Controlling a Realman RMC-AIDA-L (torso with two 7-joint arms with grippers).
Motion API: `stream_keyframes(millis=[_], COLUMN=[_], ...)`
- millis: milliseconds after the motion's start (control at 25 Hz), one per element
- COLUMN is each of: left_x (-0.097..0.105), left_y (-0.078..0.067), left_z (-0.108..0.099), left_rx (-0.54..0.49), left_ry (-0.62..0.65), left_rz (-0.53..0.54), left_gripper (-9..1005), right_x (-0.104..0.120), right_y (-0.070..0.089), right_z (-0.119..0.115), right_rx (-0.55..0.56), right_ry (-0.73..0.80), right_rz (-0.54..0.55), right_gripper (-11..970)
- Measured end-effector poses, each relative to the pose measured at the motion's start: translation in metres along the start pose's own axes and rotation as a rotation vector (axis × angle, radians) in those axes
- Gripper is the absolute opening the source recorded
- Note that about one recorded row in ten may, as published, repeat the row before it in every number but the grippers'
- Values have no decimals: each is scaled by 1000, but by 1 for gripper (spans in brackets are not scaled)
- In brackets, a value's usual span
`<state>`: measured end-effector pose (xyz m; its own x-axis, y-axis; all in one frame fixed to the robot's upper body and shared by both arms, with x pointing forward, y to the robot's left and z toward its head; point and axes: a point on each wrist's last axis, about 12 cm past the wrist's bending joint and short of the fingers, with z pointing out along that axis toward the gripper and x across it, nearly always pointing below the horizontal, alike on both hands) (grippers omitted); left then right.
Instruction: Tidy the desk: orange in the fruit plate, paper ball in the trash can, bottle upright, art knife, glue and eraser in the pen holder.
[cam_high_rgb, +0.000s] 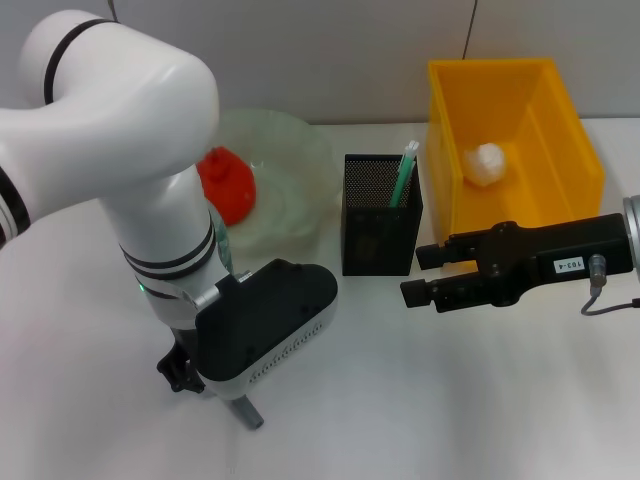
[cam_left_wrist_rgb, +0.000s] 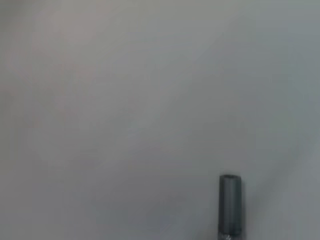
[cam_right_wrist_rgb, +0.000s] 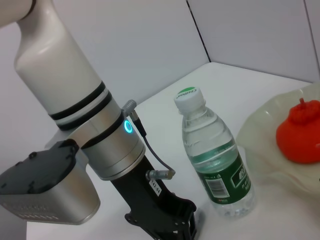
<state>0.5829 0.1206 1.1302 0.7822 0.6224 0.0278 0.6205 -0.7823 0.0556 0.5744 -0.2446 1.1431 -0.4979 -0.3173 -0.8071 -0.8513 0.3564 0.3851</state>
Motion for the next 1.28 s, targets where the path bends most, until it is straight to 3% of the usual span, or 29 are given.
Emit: stream_keyframes(millis=[920,1120,1200,1280], left_x=[7,20,28,32], left_y=[-2,-11,-18,-21], left_z=[-8,-28,-43,-47], left_rx=[-8,-41,-107,-142], left_ry=[-59,-224,-362,-417], left_rz=[-36,-124,-190,-219], left_gripper=[136,134,135,135], right_x=[-6,-9,-10,-10], right_y=[0,1,1,1], right_z=[-2,-4,-5,-5], right_rx=[7,11,13,10], right_ry=[-10,-20,-22,-24], right_rz=[-24,-39,-45,-45], right_gripper=[746,746,746,746])
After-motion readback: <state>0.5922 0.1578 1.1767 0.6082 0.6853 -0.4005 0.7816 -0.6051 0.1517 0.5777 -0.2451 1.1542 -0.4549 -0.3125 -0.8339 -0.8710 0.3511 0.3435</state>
